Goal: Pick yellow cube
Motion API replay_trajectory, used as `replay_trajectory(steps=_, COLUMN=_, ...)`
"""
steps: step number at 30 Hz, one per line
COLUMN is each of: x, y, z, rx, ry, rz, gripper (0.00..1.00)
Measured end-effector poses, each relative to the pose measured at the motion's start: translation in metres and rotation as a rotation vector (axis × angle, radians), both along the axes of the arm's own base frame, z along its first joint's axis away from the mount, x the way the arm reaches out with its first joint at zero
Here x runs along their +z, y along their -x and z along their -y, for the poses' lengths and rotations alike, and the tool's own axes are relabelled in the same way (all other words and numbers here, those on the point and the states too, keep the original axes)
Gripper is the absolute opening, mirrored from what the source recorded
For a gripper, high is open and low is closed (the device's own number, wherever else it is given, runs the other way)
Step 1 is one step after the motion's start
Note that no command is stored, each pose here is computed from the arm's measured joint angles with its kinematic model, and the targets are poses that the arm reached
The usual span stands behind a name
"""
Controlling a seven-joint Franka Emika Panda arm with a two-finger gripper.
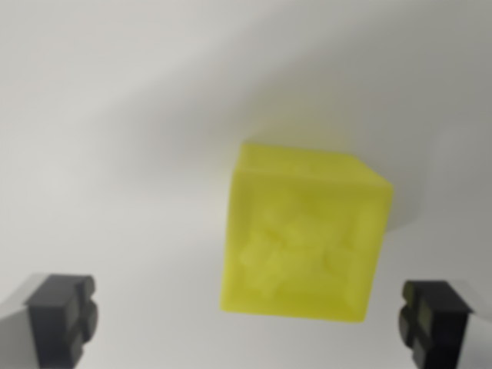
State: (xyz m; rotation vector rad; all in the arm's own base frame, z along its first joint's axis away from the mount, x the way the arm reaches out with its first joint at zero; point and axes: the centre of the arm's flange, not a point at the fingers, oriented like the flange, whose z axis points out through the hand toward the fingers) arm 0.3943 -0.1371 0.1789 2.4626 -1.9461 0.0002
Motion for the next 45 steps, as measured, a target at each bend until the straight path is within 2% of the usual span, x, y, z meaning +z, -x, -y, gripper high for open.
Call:
replay_trajectory(steps=7, x=-0.013, y=0.012, z=0.009, rx=-0.035, ry=-0.0016, rz=0.0006, gripper=1.0)
replay_trajectory(steps=15, x=-0.017, y=0.013, z=0.01, rx=-0.04, ry=-0.0019, rz=0.0003, gripper=1.0)
replay_trajectory(steps=35, x=-0.063, y=0.013, z=0.01, rx=-0.04, ry=-0.0026, rz=0.0001, gripper=1.0)
replay_trajectory(steps=36, x=-0.064, y=0.013, z=0.01, rx=-0.04, ry=-0.0027, rz=0.0005, gripper=0.0)
replay_trajectory(steps=45, x=-0.051, y=0.013, z=0.01, rx=-0.041, ry=-0.0026, rz=0.0014, gripper=0.0)
